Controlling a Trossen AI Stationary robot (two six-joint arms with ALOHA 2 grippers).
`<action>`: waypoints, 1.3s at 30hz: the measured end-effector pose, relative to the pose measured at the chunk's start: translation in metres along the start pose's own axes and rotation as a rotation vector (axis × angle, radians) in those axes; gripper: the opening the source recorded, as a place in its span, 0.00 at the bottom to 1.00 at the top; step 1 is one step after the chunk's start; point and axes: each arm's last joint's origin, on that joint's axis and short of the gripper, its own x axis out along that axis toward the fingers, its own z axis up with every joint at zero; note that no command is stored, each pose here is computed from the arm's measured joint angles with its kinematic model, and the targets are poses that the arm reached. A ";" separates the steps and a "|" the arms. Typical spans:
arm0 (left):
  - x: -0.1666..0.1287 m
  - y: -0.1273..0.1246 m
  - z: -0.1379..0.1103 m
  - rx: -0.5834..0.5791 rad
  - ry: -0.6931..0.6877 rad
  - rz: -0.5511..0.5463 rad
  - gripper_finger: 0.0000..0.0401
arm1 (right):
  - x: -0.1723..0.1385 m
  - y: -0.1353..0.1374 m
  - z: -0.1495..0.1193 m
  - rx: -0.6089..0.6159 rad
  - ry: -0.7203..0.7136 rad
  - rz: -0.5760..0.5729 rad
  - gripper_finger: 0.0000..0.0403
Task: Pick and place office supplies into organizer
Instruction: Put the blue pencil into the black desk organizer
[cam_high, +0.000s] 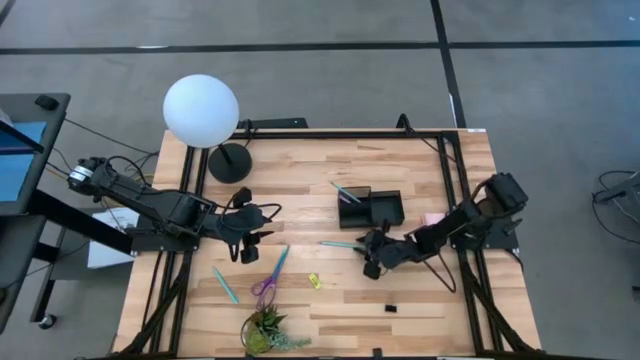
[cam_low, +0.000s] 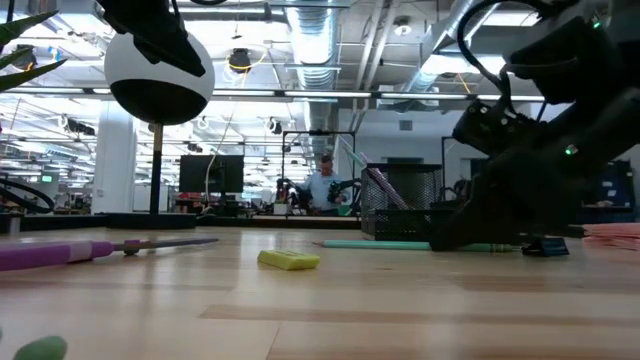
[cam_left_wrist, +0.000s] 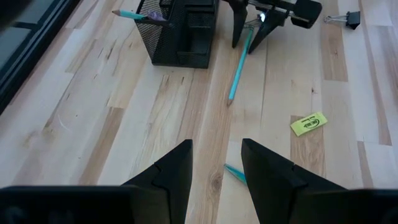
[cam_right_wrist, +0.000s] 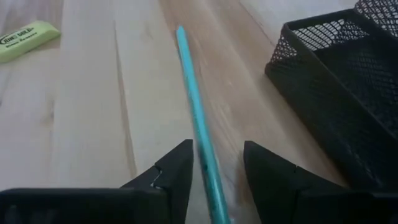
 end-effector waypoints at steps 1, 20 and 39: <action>0.000 0.000 0.000 0.000 0.000 0.000 0.34 | 0.001 0.000 -0.001 0.001 -0.004 -0.004 0.34; 0.000 0.000 -0.002 0.013 0.018 0.000 0.34 | -0.018 0.047 -0.006 0.205 -0.063 0.237 0.31; 0.000 0.000 -0.002 0.002 0.016 0.003 0.34 | -0.033 0.127 0.040 0.196 -0.221 0.406 0.29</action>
